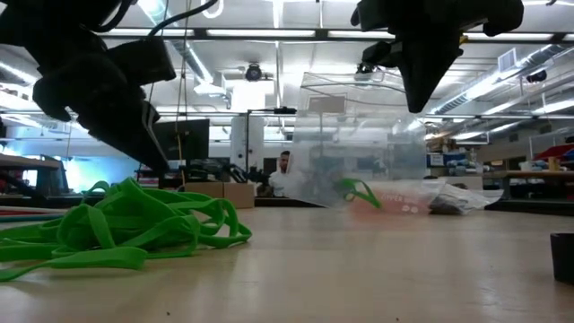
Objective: Sort rubber bands
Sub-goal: Put the green rubber band into the transparent zip bag
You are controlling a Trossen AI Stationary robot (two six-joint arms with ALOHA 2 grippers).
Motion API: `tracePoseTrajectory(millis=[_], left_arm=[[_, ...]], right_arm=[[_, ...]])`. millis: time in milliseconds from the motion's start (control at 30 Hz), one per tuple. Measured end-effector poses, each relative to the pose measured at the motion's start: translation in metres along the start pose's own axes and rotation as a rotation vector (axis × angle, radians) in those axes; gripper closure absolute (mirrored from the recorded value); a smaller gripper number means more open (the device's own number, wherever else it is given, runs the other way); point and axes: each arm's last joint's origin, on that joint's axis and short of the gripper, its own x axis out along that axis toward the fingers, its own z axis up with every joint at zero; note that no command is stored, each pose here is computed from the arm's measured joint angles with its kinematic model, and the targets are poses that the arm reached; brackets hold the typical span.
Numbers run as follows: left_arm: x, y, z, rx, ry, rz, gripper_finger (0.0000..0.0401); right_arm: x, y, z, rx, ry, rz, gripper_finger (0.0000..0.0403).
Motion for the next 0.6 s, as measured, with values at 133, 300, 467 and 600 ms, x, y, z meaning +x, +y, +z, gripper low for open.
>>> tracePoseTrajectory(millis=[133, 300, 467, 600], left_arm=[[0.000, -0.002, 0.004, -0.019, -0.038, -0.020, 0.0395], [-0.001, -0.005, 0.011, -0.051, -0.101, -0.052, 0.0395], [-0.002, -0.008, 0.018, -0.087, -0.173, -0.089, 0.0395], [-0.003, -0.011, 0.025, -0.119, -0.233, -0.119, 0.0395]], right_arm=[[0.000, 0.000, 0.001, -0.027, -0.008, -0.002, 0.0403], [0.000, -0.001, 0.001, -0.027, -0.013, -0.004, 0.0403], [0.000, -0.001, 0.001, -0.011, -0.013, -0.003, 0.0403], [0.000, -0.001, 0.001, 0.006, -0.012, -0.003, 0.0403]])
